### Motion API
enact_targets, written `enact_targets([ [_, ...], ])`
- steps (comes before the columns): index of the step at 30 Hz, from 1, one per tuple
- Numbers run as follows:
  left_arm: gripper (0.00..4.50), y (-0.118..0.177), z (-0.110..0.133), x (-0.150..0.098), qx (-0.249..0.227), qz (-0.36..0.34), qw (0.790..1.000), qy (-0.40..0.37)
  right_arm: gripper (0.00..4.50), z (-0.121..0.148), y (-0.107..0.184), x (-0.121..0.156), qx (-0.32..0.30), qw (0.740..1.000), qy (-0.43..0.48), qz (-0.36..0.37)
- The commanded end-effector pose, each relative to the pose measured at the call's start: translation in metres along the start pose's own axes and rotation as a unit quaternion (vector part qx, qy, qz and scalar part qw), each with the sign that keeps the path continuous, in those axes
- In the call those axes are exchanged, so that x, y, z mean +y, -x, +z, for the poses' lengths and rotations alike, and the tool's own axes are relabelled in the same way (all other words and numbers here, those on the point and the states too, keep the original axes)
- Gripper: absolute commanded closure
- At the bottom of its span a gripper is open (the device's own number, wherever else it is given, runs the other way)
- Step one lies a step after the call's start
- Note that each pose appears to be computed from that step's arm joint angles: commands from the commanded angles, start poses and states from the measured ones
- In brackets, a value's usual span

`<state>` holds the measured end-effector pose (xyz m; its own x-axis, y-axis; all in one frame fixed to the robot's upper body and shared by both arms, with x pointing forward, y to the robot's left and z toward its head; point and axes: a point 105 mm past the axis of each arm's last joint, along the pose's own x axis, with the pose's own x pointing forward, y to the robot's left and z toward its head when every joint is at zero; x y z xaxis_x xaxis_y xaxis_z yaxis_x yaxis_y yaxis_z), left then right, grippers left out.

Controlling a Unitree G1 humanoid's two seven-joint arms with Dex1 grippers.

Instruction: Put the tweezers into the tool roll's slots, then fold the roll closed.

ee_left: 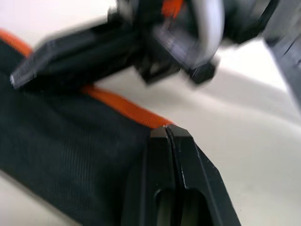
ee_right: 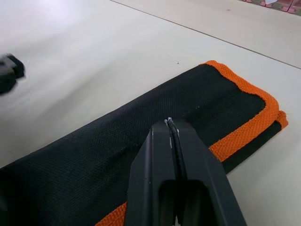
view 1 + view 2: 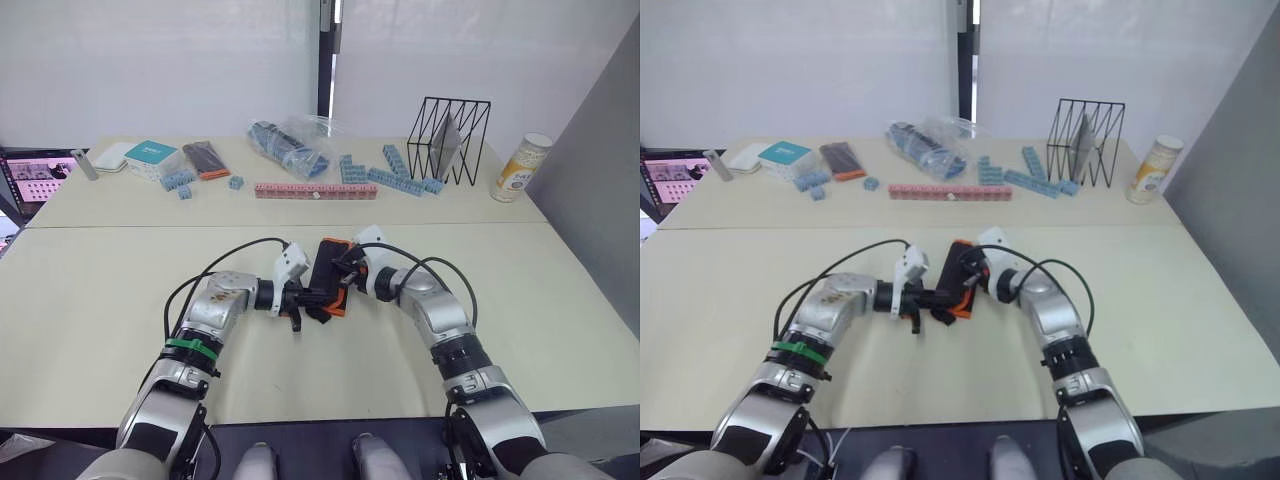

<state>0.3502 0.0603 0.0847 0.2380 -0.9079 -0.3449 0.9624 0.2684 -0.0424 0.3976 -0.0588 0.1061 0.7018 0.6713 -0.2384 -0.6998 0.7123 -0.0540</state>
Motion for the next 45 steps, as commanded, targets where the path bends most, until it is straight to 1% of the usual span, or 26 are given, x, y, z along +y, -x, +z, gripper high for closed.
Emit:
enact_targets([
  [1, 4.48, -0.004, -0.040, -0.007, 0.068, 0.000, 0.998, 0.005, 4.50, -0.017, 0.003, -0.003, 0.016, 1.000, -0.021, -0.005],
  [3, 4.48, -0.003, -0.045, -0.010, 0.071, -0.004, 0.997, 0.014, 4.50, -0.020, 0.001, -0.004, 0.019, 1.000, -0.018, -0.003],
  [6, 4.48, -0.002, -0.048, -0.010, 0.076, -0.001, 0.997, 0.019, 4.50, -0.028, -0.008, -0.008, 0.043, 0.999, -0.002, -0.010],
  [9, 4.48, 0.001, -0.055, -0.010, 0.090, 0.001, 0.996, 0.023, 4.50, -0.021, -0.020, -0.017, 0.040, 0.999, -0.003, -0.025],
  [12, 4.48, 0.004, -0.058, -0.011, 0.088, 0.004, 0.996, 0.030, 4.50, -0.017, -0.029, -0.027, 0.046, 0.998, 0.013, -0.047],
  [17, 4.48, 0.007, -0.060, -0.012, 0.085, 0.013, 0.996, 0.039, 4.50, -0.021, -0.032, -0.037, 0.060, 0.995, 0.026, -0.076],
  [20, 4.48, 0.008, -0.058, -0.012, 0.074, 0.020, 0.996, 0.046, 4.50, -0.018, -0.030, -0.044, 0.049, 0.993, 0.029, -0.103],
  [22, 4.48, 0.008, -0.055, -0.013, 0.062, 0.022, 0.997, 0.049, 4.50, -0.008, -0.030, -0.048, 0.023, 0.992, 0.040, -0.113],
  [25, 4.48, 0.008, -0.052, -0.013, 0.057, 0.026, 0.997, 0.043, 4.50, 0.016, -0.029, -0.048, -0.047, 0.993, 0.034, -0.105],
  [28, 4.48, 0.010, -0.036, -0.011, 0.014, 0.036, 0.999, 0.034, 4.50, 0.047, -0.020, -0.043, -0.132, 0.987, 0.055, -0.070],
  [29, 4.48, 0.011, -0.031, -0.011, 0.003, 0.038, 0.999, 0.032, 4.50, 0.052, -0.017, -0.043, -0.147, 0.986, 0.056, -0.065],
  [30, 4.48, 0.015, -0.020, -0.008, -0.020, 0.052, 0.998, 0.033, 4.50, 0.056, -0.011, -0.044, -0.165, 0.983, 0.051, -0.057],
  [31, 4.48, 0.019, -0.010, -0.005, -0.043, 0.064, 0.996, 0.034, 4.50, 0.059, -0.003, -0.046, -0.181, 0.981, 0.049, -0.050],
  [33, 4.48, 0.027, 0.006, -0.008, -0.082, 0.057, 0.994, 0.050, 4.50, 0.060, 0.009, -0.048, -0.193, 0.979, 0.047, -0.040],
  [36, 4.48, 0.047, 0.019, -0.007, -0.101, 0.077, 0.991, 0.050, 4.50, 0.051, 0.038, -0.046, -0.191, 0.980, 0.059, -0.010],
  [39, 3.68, 0.070, 0.022, 0.001, -0.098, 0.122, 0.986, 0.051, 4.50, 0.037, 0.063, -0.046, -0.166, 0.984, 0.069, -0.006],
  [41, 2.98, 0.098, 0.016, 0.012, -0.081, 0.174, 0.981, 0.034, 3.92, 0.028, 0.084, -0.051, -0.154, 0.986, 0.058, -0.011],
  [42, 2.68, 0.107, 0.015, 0.015, -0.076, 0.190, 0.978, 0.028, 3.64, 0.026, 0.091, -0.051, -0.149, 0.987, 0.054, -0.012],
  [44, 2.01, 0.137, 0.008, 0.027, -0.060, 0.248, 0.967, 0.017, 2.96, 0.015, 0.108, -0.056, -0.127, 0.990, 0.062, -0.024],
  [45, 1.72, 0.156, 0.002, 0.035, -0.043, 0.288, 0.957, 0.004, 2.65, 0.006, 0.118, -0.062, -0.106, 0.991, 0.071, -0.036],
])
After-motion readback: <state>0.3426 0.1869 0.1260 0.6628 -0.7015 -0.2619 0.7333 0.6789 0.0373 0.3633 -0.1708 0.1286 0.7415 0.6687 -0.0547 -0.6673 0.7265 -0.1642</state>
